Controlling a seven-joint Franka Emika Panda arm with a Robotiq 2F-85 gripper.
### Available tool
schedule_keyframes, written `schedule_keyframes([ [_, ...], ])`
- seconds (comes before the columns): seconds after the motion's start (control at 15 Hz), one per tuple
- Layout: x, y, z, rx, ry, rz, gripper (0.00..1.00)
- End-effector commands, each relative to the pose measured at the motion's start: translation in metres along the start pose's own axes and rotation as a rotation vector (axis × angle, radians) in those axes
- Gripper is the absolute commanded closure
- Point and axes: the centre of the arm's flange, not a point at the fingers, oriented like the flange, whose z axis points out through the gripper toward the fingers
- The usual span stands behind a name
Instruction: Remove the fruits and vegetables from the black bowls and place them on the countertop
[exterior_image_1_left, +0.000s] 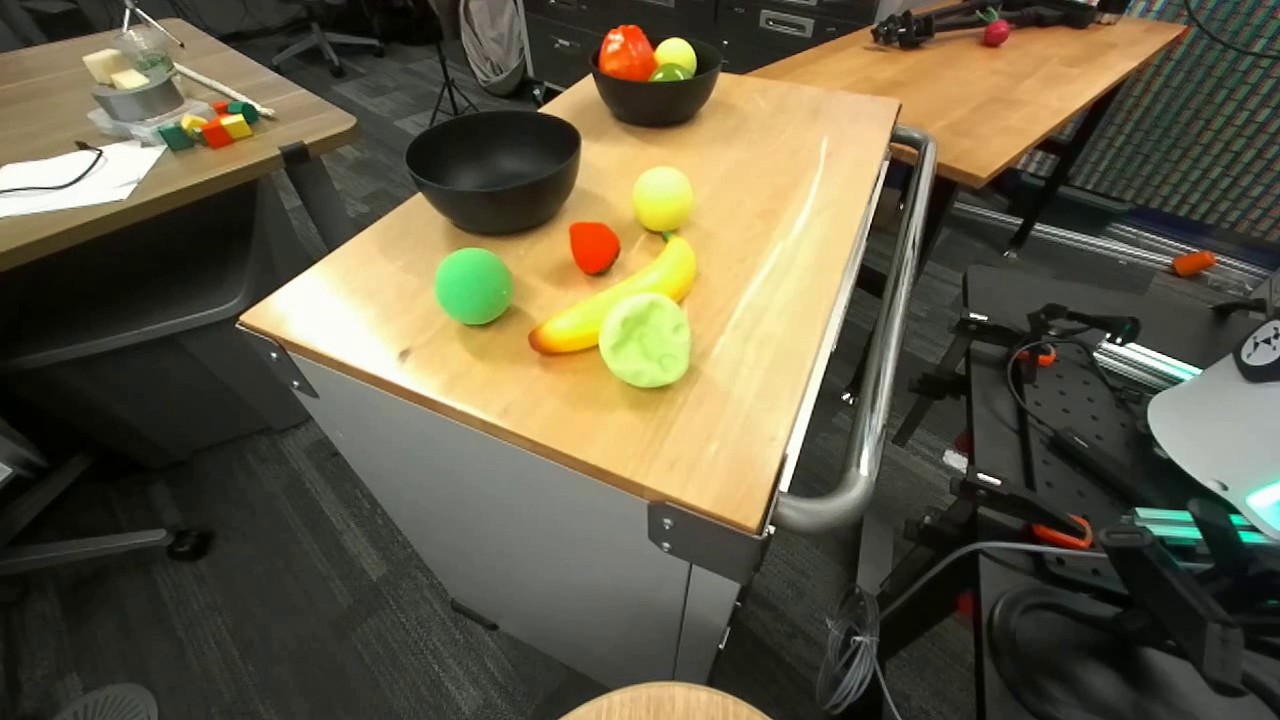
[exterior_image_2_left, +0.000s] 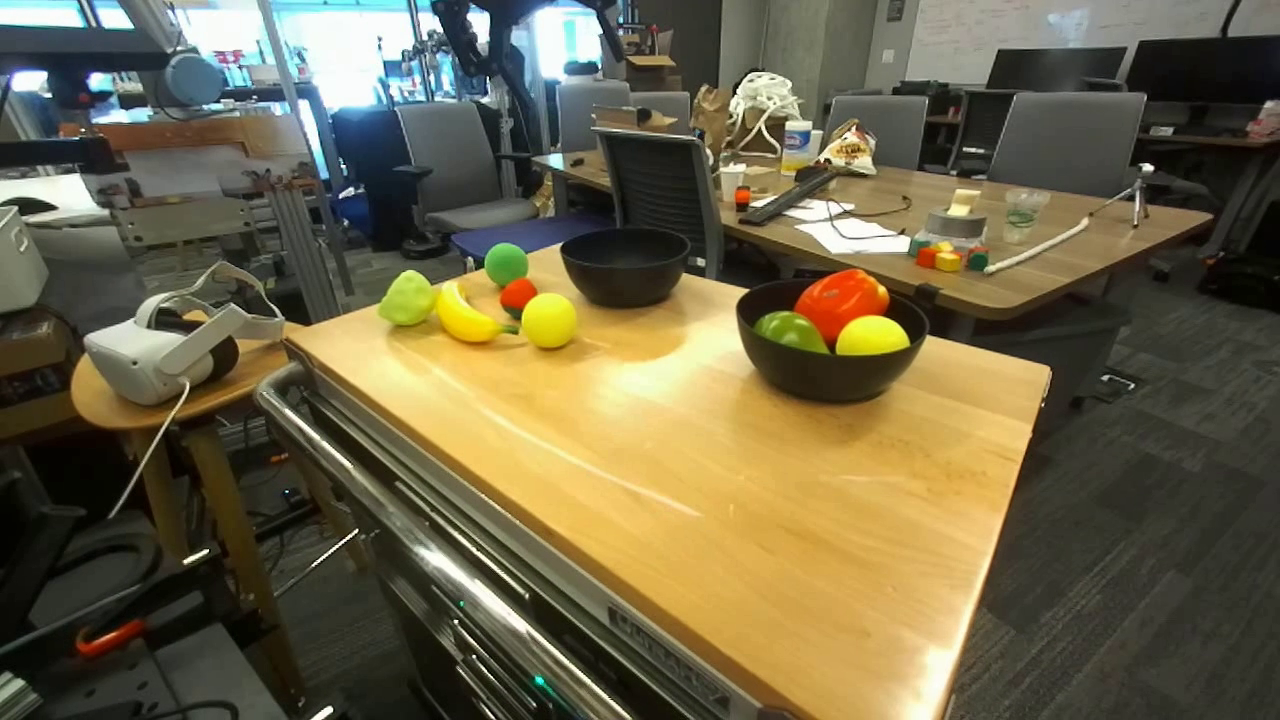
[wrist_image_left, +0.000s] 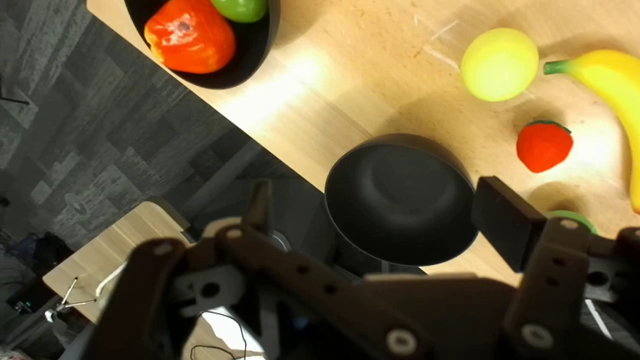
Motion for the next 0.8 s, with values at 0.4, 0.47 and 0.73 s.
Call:
schedule_keyframes([
  [0.4, 0.004, 0.073, 0.058, -0.008, -0.078, 0.311, 0.0],
  [0.47, -0.009, 0.091, 0.071, -0.01, -0.097, 0.362, 0.0],
  [0.73, -0.056, 0.154, 0.128, 0.019, -0.202, 0.575, 0.0],
])
